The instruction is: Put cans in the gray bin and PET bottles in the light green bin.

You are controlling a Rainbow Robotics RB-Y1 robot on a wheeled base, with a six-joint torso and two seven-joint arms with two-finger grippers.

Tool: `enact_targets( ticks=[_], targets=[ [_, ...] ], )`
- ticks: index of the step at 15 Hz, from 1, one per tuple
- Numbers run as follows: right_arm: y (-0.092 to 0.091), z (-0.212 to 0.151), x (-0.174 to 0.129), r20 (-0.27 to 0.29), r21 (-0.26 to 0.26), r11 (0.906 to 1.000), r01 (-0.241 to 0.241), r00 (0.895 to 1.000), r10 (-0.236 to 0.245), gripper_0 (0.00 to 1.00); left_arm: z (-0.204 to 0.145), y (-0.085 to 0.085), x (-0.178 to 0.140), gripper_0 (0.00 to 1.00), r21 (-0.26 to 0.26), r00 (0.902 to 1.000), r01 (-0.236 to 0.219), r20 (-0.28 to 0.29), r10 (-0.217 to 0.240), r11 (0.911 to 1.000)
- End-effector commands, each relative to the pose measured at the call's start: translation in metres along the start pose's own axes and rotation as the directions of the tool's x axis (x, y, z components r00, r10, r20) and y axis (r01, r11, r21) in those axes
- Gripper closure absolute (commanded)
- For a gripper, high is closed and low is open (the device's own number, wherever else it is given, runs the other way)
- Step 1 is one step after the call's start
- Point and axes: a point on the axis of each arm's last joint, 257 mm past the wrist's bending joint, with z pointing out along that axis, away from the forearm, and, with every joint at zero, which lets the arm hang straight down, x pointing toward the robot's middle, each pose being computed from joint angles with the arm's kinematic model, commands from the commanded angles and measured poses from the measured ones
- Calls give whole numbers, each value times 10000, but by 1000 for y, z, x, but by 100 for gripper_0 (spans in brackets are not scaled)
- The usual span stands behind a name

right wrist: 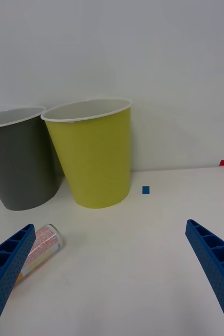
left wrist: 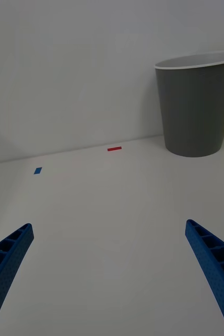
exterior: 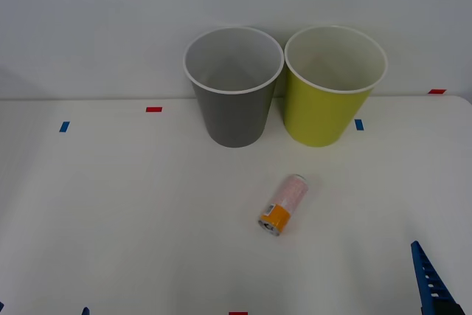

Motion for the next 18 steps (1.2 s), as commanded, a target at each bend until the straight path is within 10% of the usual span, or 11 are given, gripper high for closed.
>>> enact_targets(
  ticks=[1, 18],
  targets=[
    [0, 0, 0, 0, 0, 10000, 0, 10000, 0, 0, 0, 0, 0, 0, 0, 10000, 0, 0, 0, 10000],
    [0, 0, 0, 0, 0, 10000, 0, 10000, 0, 0, 0, 0, 0, 0, 0, 10000, 0, 0, 0, 10000]
  ],
)
